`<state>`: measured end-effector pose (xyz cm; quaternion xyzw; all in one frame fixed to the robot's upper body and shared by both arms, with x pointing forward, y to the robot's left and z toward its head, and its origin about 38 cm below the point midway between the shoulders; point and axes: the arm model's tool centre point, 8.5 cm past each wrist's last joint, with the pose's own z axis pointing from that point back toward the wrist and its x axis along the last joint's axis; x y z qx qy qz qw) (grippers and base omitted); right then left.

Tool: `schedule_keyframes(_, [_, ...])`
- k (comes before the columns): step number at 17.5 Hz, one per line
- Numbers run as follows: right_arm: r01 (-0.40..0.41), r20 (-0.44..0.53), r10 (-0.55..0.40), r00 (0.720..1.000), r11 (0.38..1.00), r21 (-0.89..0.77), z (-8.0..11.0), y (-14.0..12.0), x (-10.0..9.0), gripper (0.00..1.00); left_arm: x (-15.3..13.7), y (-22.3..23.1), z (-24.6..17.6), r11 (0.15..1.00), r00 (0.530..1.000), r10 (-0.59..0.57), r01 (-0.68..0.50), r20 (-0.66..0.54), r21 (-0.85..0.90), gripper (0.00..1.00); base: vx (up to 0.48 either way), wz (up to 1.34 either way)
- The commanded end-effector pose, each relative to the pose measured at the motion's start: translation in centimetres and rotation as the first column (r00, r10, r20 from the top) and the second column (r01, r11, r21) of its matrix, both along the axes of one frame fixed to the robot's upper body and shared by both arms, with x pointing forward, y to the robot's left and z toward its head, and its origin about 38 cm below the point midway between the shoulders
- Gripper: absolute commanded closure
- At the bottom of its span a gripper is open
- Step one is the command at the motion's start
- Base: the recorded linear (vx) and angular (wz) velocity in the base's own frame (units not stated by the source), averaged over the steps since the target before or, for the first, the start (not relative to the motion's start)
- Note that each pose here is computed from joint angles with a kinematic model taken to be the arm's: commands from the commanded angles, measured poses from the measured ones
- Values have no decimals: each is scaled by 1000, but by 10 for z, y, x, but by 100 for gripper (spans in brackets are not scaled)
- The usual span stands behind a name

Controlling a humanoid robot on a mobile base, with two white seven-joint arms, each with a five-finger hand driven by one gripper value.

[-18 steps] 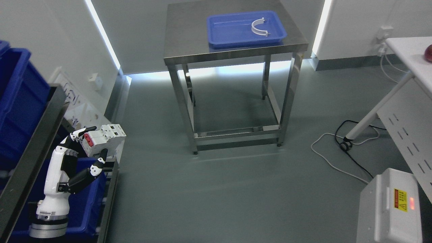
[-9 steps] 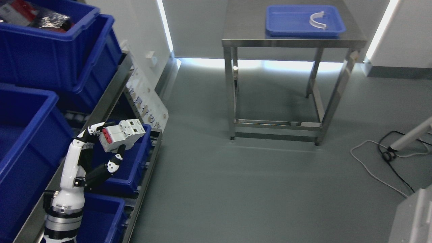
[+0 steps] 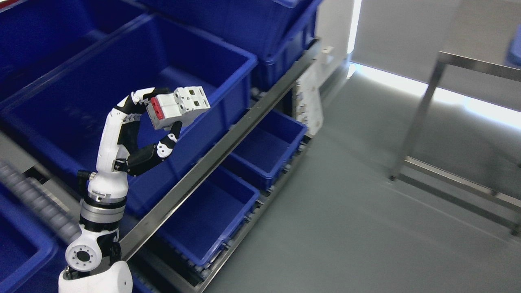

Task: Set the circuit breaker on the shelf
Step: 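Carry the breaker in the left hand while turning toward the bin shelf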

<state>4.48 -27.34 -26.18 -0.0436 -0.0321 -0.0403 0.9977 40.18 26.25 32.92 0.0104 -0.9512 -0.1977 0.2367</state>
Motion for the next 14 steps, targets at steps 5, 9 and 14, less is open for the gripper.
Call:
schedule_keyframes(5, [-2,34,3,999,1000,-20,1,-12,-5,0,23,-37,48,996,995,-88,88,-52,-8,94,-85,914])
schedule_keyframes(9, [-2,33,3,999,1000,-20,1,-12,-6,0,26,-52,46,994,991,-110,109,-76,-21,93,-52,47])
schedule_keyframes(14, [-2,34,3,999,1000,-20,1,-12,-5,0,27,-76,41,989,983,-151,150,-104,-18,93,-5,-75])
